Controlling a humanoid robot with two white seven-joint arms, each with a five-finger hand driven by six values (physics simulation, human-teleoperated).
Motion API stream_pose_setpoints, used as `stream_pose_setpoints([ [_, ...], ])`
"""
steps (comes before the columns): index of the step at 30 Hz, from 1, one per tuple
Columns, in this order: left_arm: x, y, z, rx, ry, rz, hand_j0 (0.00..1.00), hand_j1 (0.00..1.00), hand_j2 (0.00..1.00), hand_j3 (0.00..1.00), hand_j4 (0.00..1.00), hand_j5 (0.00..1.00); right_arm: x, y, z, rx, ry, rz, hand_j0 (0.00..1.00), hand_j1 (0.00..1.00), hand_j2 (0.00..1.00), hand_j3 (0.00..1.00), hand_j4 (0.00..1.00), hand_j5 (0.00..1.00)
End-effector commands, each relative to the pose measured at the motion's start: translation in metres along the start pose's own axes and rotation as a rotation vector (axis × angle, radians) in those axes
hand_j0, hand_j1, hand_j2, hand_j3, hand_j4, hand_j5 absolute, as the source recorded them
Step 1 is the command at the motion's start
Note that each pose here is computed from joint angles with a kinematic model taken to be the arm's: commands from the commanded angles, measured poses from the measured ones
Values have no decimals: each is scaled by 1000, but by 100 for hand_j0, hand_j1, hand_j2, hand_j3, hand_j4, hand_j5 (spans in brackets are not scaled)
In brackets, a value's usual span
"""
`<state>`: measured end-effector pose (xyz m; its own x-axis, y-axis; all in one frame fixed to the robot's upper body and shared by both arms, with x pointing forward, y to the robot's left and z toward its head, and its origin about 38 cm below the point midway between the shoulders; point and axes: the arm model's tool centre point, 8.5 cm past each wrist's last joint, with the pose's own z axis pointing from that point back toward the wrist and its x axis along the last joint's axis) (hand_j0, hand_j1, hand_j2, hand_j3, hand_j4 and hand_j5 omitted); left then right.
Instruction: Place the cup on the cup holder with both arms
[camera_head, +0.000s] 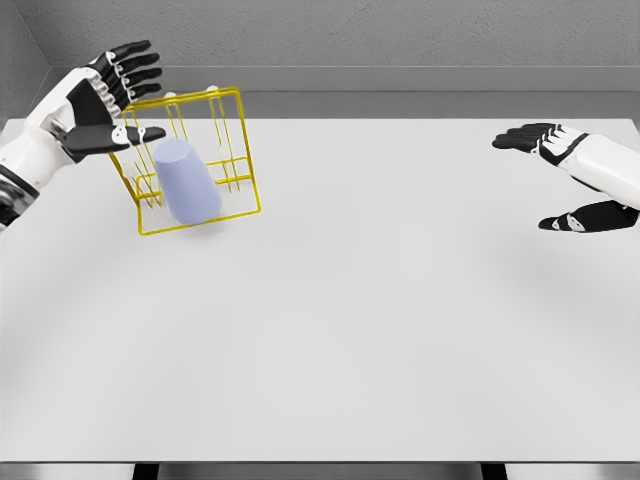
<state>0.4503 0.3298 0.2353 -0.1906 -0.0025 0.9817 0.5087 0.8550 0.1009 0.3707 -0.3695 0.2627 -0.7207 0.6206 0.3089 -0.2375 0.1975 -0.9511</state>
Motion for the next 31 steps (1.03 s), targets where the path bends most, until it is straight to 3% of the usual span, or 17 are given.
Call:
stream_pose_setpoints([
  [1, 0, 1, 0, 1, 0, 3, 99, 99, 99, 99, 99, 99, 0, -1, 0, -4, -1, -6, 100, 100, 100, 100, 100, 100],
  [17, 19, 1, 8, -19, -66, -54, 100, 100, 100, 100, 100, 100, 0, -1, 0, -4, -1, -6, 100, 100, 100, 100, 100, 100],
  [24, 15, 6, 18, -11, -36, -67, 100, 100, 100, 100, 100, 100, 0, -1, 0, -4, -1, -6, 100, 100, 100, 100, 100, 100],
  [31, 6, 11, 39, 20, -60, -72, 100, 100, 100, 100, 100, 100, 0, -1, 0, -5, -1, -7, 100, 100, 100, 100, 100, 100],
])
